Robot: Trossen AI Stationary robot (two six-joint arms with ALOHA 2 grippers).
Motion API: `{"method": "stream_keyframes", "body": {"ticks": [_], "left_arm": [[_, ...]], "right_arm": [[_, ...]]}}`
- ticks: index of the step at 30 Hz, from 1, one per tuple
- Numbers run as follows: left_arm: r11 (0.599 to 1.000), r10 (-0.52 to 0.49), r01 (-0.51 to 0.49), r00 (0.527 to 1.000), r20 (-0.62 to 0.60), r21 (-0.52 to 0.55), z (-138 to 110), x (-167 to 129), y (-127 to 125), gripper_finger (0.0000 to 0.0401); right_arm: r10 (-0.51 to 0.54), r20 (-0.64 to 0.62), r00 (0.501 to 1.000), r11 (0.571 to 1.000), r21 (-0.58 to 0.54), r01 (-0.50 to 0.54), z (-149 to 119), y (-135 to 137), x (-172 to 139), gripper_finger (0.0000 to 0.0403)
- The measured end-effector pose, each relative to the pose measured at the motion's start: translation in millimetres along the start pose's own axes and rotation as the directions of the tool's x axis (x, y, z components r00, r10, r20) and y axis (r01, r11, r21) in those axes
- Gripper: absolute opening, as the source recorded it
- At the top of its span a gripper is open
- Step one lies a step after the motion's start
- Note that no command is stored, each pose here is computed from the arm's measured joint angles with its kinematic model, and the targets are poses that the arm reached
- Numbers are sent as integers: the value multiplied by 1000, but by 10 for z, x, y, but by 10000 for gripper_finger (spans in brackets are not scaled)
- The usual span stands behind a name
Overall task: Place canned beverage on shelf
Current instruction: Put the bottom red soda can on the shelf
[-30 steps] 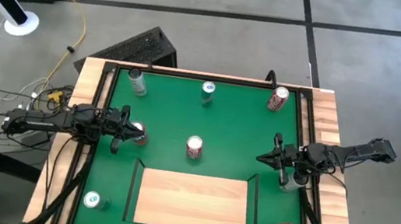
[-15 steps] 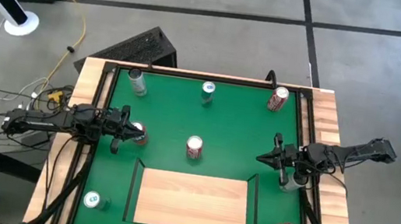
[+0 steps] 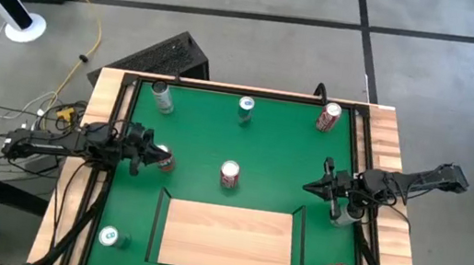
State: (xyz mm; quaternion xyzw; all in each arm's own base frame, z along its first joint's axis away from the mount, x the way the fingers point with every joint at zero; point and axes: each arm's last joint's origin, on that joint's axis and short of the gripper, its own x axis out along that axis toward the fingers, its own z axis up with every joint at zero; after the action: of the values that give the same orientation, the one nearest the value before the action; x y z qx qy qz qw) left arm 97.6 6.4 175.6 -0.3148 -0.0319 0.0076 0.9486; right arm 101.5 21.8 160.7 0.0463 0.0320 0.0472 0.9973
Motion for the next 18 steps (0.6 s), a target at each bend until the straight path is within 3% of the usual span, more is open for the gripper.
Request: {"method": "stream_keyframes", "body": {"ticks": [4,8,14,18], "left_arm": [[990,-44,60,990,132,-126,110,-8,-66,0],[989,-91,119,953,289,-82,245,-39,-149,0],[1000,-9,-2,921,389,27,449,-66,-257,0],[989,16,-71,919,393,127,629,-11,-381,0]], "right_arm": [[0,0,1000,1000,-1,0,0,0,0,40],[0,3,1000,998,-57,0,3,0,0,40],[1,120,993,1000,8,-2,125,7,-9,40],[-134,289,948,990,80,116,345,-32,-53,40]]}}
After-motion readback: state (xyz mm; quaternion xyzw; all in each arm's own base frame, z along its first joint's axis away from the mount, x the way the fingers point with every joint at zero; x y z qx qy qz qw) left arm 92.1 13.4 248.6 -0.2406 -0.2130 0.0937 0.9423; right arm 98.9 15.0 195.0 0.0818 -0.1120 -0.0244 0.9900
